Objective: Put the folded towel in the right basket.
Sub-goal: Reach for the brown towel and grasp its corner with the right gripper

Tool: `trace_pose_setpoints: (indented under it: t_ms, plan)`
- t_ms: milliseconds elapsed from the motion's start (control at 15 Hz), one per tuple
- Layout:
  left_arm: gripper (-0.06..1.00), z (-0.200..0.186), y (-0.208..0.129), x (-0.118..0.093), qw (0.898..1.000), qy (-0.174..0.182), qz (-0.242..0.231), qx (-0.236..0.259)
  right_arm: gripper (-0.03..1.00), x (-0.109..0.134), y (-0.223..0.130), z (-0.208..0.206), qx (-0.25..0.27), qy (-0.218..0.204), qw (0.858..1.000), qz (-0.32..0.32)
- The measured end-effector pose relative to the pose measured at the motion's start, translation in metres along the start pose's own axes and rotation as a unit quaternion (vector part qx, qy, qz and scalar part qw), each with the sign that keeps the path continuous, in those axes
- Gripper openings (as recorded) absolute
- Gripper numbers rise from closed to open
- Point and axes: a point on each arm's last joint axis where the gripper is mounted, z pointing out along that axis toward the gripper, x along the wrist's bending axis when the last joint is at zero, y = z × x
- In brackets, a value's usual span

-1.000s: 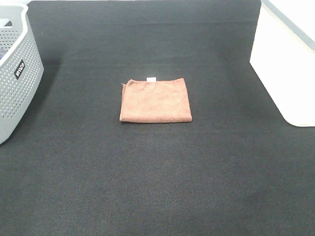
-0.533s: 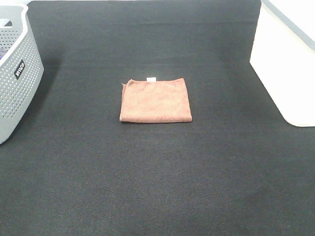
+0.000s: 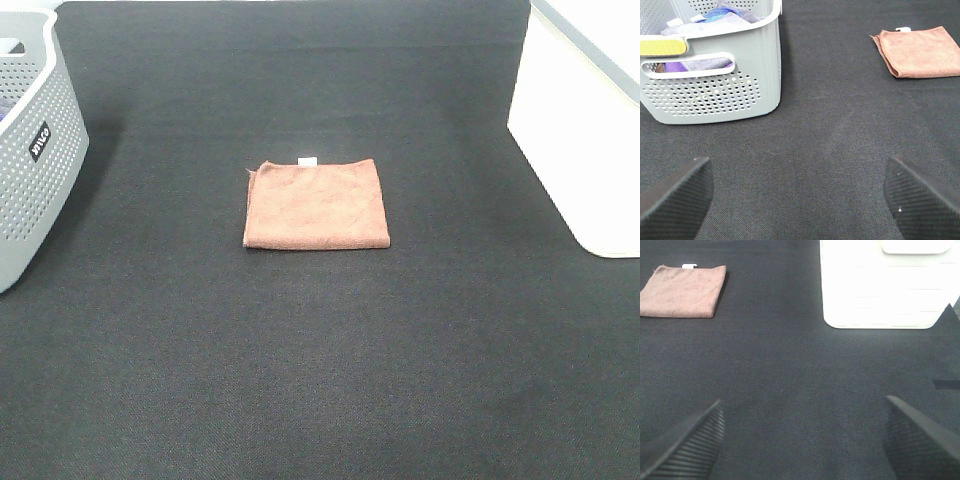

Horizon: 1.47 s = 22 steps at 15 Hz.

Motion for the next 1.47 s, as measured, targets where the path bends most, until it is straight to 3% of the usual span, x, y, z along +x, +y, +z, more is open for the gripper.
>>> trace_pose_setpoints:
  t_ms: [200, 333, 533, 600, 867, 1200, 1333, 1400, 1467]
  plan:
    - [0.87, 0.0, 0.0, 0.0, 1.0, 0.0, 0.0, 0.0, 0.78, 0.0, 0.011, -0.002, -0.022, -0.001, 1.0, 0.0]
    - [0.87, 0.0, 0.0, 0.0, 1.0, 0.0, 0.0, 0.0, 0.77, -0.002, 0.04, 0.001, -0.053, -0.003, 0.999, 0.002]
    - [0.87, 0.0, 0.0, 0.0, 1.0, 0.0, 0.0, 0.0, 0.75, -0.004, 0.09, 0.026, -0.053, 0.001, 0.999, 0.012]
    - [0.87, 0.0, 0.0, 0.0, 1.0, 0.0, 0.0, 0.0, 0.75, -0.004, 0.09, 0.026, -0.053, 0.001, 0.999, 0.012]
    - [0.87, 0.0, 0.0, 0.0, 1.0, 0.0, 0.0, 0.0, 0.75, -0.003, 0.165, 0.093, 0.025, 0.038, 0.997, 0.057]
    - [0.87, 0.0, 0.0, 0.0, 1.0, 0.0, 0.0, 0.0, 0.75, 0.001, 0.226, 0.18, 0.14, 0.099, 0.983, 0.066]
    - [0.87, 0.0, 0.0, 0.0, 1.0, 0.0, 0.0, 0.0, 0.75, 0.018, 0.238, 0.214, 0.166, 0.136, 0.976, 0.044]
    - [0.87, 0.0, 0.0, 0.0, 1.0, 0.0, 0.0, 0.0, 0.75, 0.034, 0.239, 0.23, 0.179, 0.157, 0.971, 0.026]
    - [0.87, 0.0, 0.0, 0.0, 1.0, 0.0, 0.0, 0.0, 0.75, 0.066, 0.235, 0.252, 0.203, 0.193, 0.96, -0.003]
